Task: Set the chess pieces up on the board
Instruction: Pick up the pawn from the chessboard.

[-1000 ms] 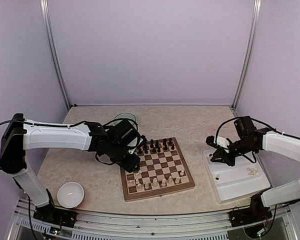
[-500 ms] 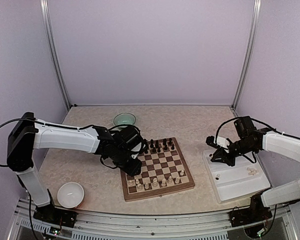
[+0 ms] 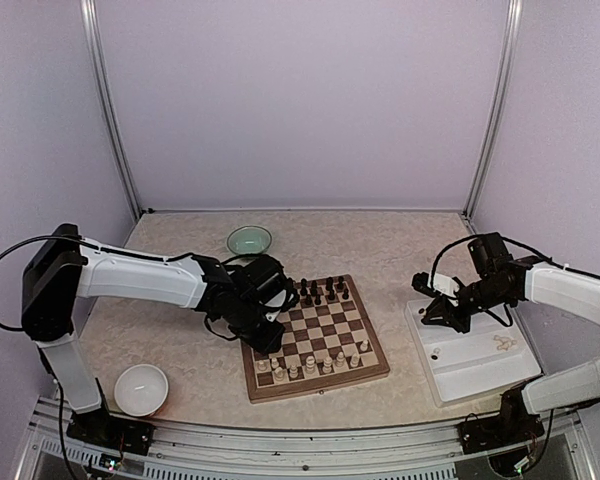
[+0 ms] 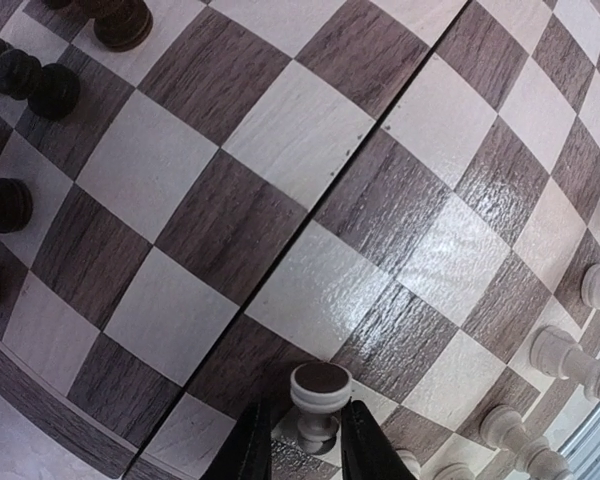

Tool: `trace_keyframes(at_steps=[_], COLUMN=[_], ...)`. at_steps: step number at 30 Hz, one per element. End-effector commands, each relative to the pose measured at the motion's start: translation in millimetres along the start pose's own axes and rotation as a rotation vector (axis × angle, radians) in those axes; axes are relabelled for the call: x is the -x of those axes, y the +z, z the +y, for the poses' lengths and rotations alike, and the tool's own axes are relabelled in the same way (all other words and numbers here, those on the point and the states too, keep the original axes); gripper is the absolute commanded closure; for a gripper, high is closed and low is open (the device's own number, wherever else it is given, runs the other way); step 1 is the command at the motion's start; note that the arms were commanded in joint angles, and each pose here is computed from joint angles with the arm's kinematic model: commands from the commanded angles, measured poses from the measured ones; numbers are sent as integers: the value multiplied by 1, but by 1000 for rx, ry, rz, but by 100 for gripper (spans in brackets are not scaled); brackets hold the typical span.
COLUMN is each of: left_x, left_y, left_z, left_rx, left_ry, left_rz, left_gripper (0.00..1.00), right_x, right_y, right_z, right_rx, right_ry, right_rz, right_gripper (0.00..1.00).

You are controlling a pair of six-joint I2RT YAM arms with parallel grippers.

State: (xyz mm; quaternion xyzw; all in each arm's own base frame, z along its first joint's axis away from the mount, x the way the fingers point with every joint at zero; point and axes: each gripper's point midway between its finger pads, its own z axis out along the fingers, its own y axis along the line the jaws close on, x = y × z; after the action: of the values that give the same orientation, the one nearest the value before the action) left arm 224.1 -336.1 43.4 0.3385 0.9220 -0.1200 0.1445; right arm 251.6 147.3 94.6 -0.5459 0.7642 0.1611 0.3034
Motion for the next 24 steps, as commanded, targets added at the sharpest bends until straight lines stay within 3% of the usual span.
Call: trace_keyframes(at_steps=[1,7,11,17,24], left_x=[-7,-12,-9,5,31], left_y=[9,5,-9,-34,-58], left_z=[0,3,8,23,16], left_rx=[4,29,52,96,58], left_ry=[22,64,73,51,49], left_rz=[42,92,111,47,-41], left_gripper=[76,92,97,98,98], right_x=[-4,-3,-3,-6,-40], right_y=[0,1,1,0,1], right_z=[0,0,0,1,7], right_rx=[-2,1,1,-6,7], right_ry=[14,14,10,-2,-41], right_rz=[4,0,1,11,170], right_gripper=[92,92,92,92,91])
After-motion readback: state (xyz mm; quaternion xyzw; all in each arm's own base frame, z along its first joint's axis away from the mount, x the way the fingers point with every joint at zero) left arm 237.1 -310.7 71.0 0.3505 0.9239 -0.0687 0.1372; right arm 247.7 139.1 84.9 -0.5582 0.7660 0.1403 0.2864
